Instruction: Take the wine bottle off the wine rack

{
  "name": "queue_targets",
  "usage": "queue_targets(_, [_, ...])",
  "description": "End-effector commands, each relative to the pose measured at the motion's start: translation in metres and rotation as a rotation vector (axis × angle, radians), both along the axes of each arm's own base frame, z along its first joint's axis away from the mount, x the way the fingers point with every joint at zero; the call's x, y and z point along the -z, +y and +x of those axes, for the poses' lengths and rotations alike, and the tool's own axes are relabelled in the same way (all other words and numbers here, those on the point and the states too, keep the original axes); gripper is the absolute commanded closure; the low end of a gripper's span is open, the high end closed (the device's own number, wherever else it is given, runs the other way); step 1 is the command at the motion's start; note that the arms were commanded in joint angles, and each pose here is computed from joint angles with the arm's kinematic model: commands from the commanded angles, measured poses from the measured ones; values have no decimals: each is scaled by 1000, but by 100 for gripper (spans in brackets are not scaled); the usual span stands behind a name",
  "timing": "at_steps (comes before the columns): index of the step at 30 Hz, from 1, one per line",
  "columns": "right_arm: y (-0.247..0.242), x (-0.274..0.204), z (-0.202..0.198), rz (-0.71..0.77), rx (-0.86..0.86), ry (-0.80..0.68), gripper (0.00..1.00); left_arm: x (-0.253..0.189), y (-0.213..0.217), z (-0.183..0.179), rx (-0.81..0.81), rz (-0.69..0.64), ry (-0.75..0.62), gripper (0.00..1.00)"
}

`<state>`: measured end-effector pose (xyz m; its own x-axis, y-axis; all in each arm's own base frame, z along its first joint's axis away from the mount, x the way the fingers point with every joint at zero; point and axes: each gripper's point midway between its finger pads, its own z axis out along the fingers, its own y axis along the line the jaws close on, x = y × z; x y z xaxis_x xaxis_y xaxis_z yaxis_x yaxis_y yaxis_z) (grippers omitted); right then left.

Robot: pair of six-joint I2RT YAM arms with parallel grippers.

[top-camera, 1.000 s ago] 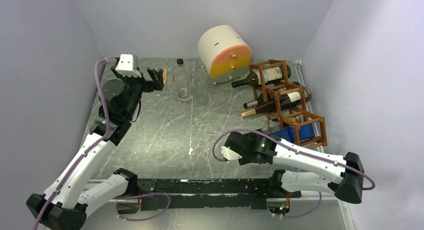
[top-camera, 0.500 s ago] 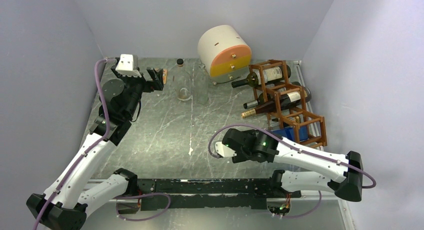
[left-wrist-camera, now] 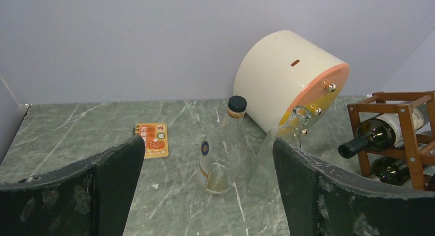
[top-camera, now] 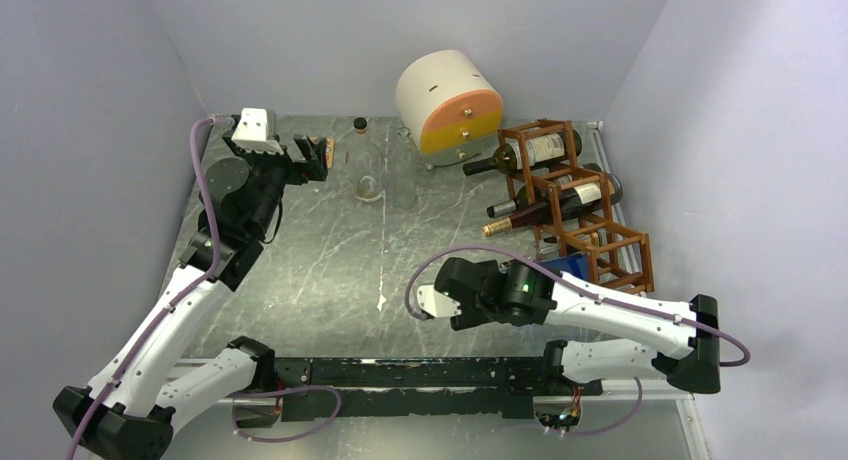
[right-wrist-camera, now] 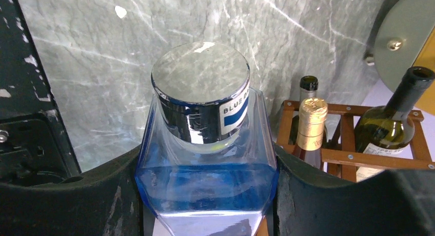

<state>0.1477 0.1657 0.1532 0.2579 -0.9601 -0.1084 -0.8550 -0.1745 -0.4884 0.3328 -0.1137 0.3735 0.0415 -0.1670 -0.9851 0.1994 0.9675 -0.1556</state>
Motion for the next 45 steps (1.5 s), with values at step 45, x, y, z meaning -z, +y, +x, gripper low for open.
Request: queue_targets(45, [151, -218, 61, 1370, 190, -159, 100, -6, 5, -2, -30, -20, -17, 2])
